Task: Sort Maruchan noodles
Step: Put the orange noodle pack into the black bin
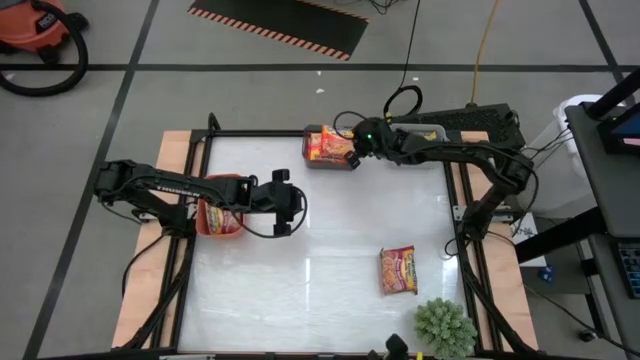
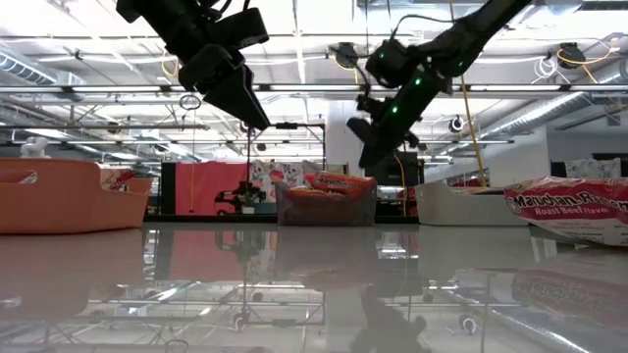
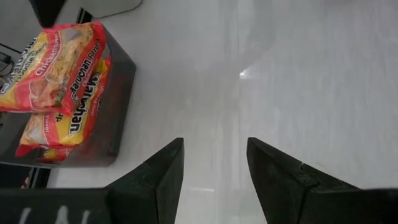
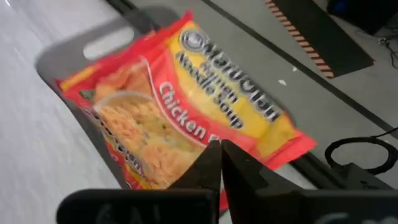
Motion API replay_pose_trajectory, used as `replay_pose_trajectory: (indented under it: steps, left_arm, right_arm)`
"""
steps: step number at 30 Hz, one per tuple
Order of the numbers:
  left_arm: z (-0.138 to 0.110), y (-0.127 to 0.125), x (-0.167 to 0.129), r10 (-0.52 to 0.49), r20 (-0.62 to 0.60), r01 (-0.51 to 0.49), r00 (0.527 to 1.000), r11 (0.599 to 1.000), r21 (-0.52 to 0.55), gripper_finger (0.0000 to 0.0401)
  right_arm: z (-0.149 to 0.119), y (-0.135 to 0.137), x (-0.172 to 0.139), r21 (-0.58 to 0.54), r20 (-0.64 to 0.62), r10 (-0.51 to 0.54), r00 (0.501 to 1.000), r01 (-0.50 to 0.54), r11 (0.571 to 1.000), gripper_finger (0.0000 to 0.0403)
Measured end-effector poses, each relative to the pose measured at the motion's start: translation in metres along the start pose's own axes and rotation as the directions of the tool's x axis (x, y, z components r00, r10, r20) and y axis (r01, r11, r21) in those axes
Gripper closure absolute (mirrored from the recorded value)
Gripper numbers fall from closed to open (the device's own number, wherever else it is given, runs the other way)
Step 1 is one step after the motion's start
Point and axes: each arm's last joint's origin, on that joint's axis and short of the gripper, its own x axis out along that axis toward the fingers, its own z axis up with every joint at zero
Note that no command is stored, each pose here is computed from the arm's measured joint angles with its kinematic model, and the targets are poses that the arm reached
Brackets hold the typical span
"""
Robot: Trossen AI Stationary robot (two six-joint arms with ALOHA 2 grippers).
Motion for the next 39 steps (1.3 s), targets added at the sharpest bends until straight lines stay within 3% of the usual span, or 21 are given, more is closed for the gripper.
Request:
replay_pose_trajectory:
  steps: [4,12,21,27,30,34,39]
  left_arm:
    - [0.0,0.0,0.0,0.0,0.0,0.0,1.0,1.0,0.0,0.0219]
    - [0.0,0.0,0.0,0.0,0.0,0.0,1.0,1.0,-0.001,0.0219]
    - [0.0,0.0,0.0,-0.001,0.001,0.001,1.0,1.0,-0.011,0.0219]
    - [0.0,-0.001,0.0,-0.003,0.001,0.003,1.0,0.999,-0.035,0.0219]
    - [0.001,-0.004,-0.001,-0.009,0.009,0.009,1.0,0.999,-0.041,0.0219]
    - [0.003,-0.008,-0.002,-0.017,0.026,0.019,1.0,0.998,-0.058,0.0219]
    - [0.005,-0.017,-0.005,-0.038,0.03,0.04,0.999,0.997,-0.064,0.0219]
  right_arm:
    - [-0.008,0.003,0.017,-0.006,-0.022,0.0,1.0,0.0,1.0,0.0392]
    - [-0.003,0.016,0.024,-0.012,0.057,0.176,0.983,-0.176,0.984,0.0401]
    - [0.013,0.036,-0.021,-0.068,0.13,0.247,0.96,-0.24,0.968,0.0402]
    - [0.006,0.055,-0.075,-0.107,0.036,0.317,0.948,-0.311,0.944,0.0402]
    - [-0.001,0.065,-0.095,-0.086,-0.006,0.3,0.954,-0.299,0.95,0.0403]
    - [-0.013,0.08,-0.103,-0.09,-0.023,0.266,0.964,-0.267,0.959,0.0403]
    - [-0.039,0.089,-0.086,-0.072,-0.02,0.275,0.961,-0.276,0.958,0.0403]
